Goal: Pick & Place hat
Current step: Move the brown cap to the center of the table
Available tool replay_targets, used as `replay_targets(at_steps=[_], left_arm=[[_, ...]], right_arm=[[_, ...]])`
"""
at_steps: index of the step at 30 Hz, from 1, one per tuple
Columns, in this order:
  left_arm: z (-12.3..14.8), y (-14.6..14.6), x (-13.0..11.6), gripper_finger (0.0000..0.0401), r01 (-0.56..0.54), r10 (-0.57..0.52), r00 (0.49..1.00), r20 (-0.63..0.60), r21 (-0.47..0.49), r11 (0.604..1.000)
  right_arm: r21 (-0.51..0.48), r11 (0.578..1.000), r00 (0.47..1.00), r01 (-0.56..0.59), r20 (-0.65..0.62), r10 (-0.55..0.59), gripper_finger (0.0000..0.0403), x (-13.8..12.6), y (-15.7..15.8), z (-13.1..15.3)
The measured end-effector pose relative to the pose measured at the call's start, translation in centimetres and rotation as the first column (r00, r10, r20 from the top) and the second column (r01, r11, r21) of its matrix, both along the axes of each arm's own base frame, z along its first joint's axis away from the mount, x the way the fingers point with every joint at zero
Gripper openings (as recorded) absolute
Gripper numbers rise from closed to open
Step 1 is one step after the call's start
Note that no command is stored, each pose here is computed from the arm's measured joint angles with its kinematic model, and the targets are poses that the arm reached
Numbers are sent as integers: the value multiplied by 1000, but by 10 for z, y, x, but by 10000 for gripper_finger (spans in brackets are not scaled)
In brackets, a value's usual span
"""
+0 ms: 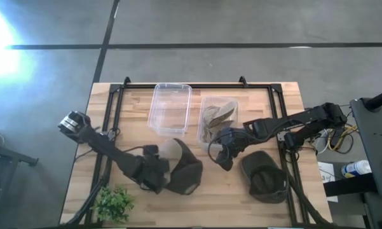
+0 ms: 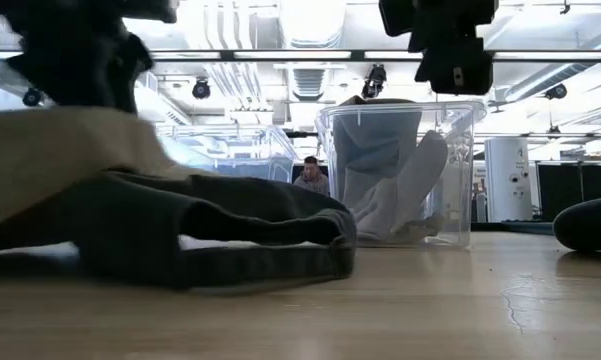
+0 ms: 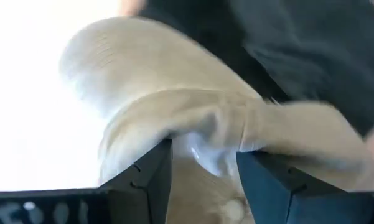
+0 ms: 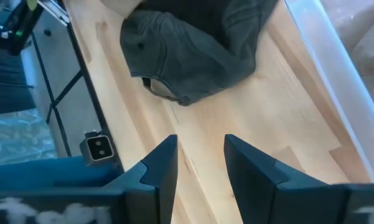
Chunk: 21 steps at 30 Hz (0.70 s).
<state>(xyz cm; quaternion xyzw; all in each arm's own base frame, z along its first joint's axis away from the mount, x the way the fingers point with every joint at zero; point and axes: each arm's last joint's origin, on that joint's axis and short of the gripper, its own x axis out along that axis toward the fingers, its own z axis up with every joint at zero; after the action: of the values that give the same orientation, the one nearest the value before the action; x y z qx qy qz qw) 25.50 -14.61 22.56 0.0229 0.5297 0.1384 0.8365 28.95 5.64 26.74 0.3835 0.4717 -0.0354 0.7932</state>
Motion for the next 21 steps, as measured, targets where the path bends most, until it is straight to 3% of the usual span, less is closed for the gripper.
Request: replay_targets(at_steps=[3, 9, 11, 14, 16, 18, 21], left_arm=[[5, 7, -7, 172, -243, 247, 961, 124, -41, 969], [7, 13, -24, 172, -477, 506, 813, 286, -168, 862], [6, 16, -27, 172, -547, 587, 719, 372, -219, 808], [0, 19, -24, 172, -604, 692, 506, 515, -361, 710], [-11, 19, -17, 172, -591, 709, 415, 571, -424, 687], [-26, 18, -9, 172, -561, 706, 392, 590, -455, 692], [-56, 15, 1, 172, -517, 675, 464, 574, -443, 732]], right_arm=[[-4, 1000, 1000, 1, -13, -1, 128, -1, 0, -4], [-9, 1000, 1000, -1, -30, 1, 128, -3, -1, -10], [-9, 1000, 1000, -1, -29, 1, 128, -3, -1, -10], [-9, 1000, 1000, -1, -29, 1, 128, -3, -1, -10], [-9, 1000, 1000, -1, -29, 1, 128, -3, -1, -10], [-9, 1000, 1000, -1, -30, 1, 128, -3, -1, -10], [-9, 1000, 1000, -1, -29, 1, 128, -3, -1, -10]])
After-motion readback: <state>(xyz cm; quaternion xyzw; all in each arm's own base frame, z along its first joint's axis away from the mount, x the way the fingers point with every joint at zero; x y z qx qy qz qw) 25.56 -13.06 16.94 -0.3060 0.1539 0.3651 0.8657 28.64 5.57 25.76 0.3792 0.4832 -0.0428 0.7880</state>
